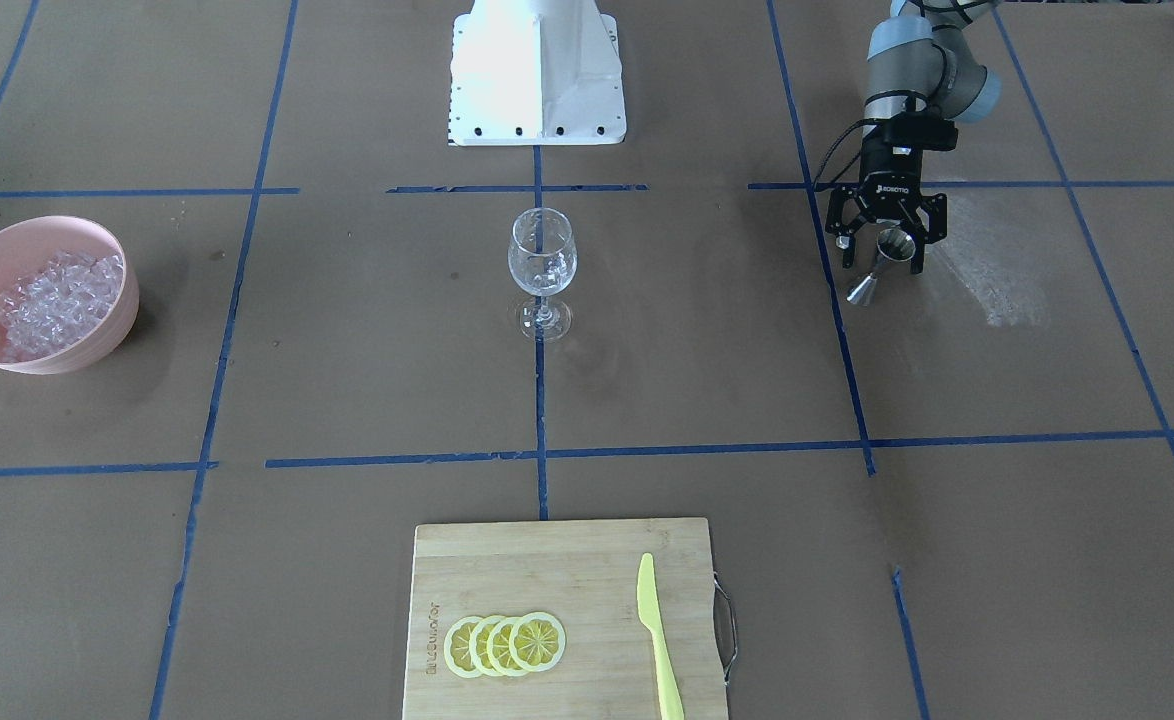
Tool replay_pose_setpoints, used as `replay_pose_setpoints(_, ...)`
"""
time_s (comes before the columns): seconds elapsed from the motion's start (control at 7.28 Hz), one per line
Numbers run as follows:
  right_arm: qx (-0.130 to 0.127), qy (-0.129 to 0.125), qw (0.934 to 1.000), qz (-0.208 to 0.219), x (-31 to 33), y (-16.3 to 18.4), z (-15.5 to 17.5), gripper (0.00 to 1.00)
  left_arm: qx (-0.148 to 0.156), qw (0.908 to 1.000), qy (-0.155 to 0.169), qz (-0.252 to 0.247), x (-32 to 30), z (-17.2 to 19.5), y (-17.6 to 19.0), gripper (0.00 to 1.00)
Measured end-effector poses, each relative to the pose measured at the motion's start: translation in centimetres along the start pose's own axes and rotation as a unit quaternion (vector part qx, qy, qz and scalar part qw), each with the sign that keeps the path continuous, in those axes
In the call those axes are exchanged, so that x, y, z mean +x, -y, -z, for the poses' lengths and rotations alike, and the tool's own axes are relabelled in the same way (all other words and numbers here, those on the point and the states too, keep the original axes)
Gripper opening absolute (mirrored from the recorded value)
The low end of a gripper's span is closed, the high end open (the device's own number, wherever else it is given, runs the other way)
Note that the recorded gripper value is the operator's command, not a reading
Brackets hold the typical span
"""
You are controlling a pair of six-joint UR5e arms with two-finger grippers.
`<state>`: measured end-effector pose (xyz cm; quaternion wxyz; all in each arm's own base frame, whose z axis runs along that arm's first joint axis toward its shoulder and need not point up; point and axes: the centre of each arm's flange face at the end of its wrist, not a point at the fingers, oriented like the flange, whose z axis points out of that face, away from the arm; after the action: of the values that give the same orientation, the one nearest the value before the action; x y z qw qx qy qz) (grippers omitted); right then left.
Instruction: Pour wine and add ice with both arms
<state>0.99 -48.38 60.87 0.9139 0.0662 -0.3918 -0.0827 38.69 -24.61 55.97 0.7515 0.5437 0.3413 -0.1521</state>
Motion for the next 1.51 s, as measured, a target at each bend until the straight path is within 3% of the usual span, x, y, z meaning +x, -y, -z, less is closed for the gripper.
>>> replay_pose_setpoints(0.14, 0.0, 0.0, 1.0, 0.0, 0.0, 0.0, 0.0, 1.0, 0.001, 1.0, 0.002, -0.001, 0.0, -0.2, -0.2, 0.85)
replay_pose_setpoints(0.41, -0.001, 0.0, 1.0, -0.001, 0.1, -0.1, -0.1, 1.0, 0.001, 1.0, 0.002, -0.002, 0.1, -0.4, -0.4, 0.64)
replay_pose_setpoints(0.55, -0.001, 0.0, 1.0, -0.001, 0.1, -0.1, -0.1, 1.0, 0.001, 1.0, 0.003, -0.003, 0.1, -0.5, -0.6, 0.51)
replay_pose_setpoints(0.69, -0.001, 0.0, 1.0, -0.001, 0.1, -0.1, -0.1, 1.0, 0.001, 1.0, 0.003, -0.003, 0.1, -0.6, -0.7, 0.32)
replay_pose_setpoints(0.96, -0.001, 0.0, 1.0, -0.002, 0.1, -0.1, -0.1, 1.0, 0.001, 1.0, 0.002, 0.0, 0.2, -0.6, -0.6, 0.08)
replay_pose_setpoints(1.1, -0.001, 0.0, 1.0, -0.002, 0.1, -0.1, -0.1, 1.0, 0.002, 1.0, 0.002, 0.003, 0.2, -0.7, -0.4, 0.0)
replay_pose_setpoints(1.51, -0.001, 0.0, 1.0, -0.001, 0.1, 0.0, -0.1, 1.0, 0.014, 0.9999, 0.005, 0.002, 0.5, -1.4, 1.2, 0.0)
